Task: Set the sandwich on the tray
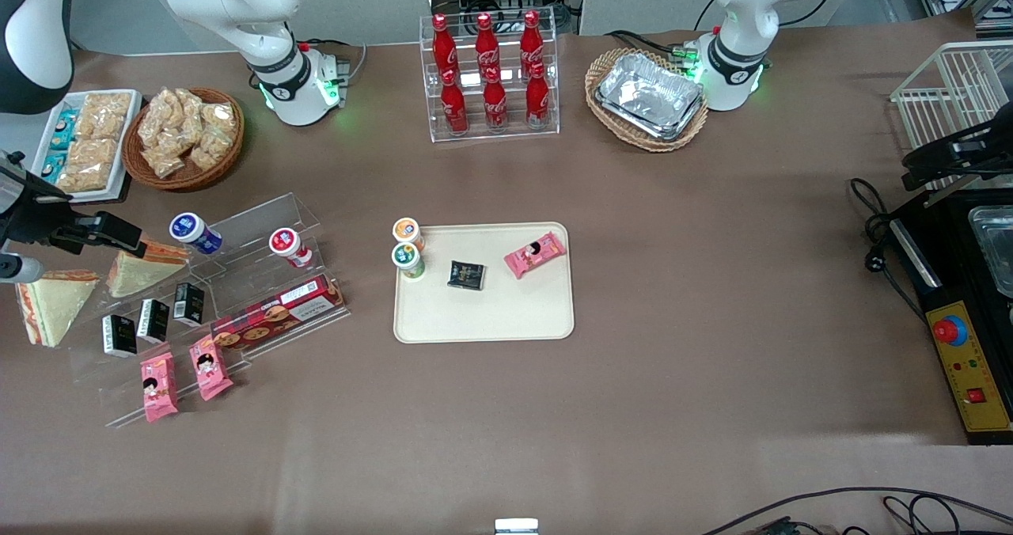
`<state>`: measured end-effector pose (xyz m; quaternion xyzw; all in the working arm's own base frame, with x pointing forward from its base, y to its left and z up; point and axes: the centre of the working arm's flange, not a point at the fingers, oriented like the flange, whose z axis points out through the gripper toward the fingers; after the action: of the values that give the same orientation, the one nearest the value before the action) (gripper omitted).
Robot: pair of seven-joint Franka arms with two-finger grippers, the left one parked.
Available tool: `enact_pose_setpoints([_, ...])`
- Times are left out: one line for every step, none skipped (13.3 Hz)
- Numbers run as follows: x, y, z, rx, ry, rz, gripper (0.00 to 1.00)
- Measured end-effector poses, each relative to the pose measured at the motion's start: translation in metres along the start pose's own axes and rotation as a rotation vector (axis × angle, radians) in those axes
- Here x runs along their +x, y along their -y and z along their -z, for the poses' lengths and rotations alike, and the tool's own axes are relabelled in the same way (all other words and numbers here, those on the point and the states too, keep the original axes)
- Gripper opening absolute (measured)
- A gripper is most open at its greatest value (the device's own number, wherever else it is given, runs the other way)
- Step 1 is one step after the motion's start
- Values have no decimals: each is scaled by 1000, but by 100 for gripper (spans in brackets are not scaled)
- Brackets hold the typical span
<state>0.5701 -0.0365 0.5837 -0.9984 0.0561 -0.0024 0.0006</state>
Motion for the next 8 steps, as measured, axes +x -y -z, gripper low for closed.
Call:
enact_pose_setpoints([0,-2,0,0,0,-3,100])
enact_pose_setpoints([0,-3,0,0,1,-5,100])
enact_pose_setpoints([0,-3,0,0,1,-5,100])
enact_pose_setpoints([0,-4,-1,0,1,-6,100])
enact_pose_setpoints([1,-5,-2,0,3,-9,100])
enact_pose_setpoints([2,-7,-4,-1,6,-13,100])
enact_pose_setpoints([4,-8,-6,-1,9,-14,100])
enact_pose_setpoints([4,-8,-7,-1,9,-13,100])
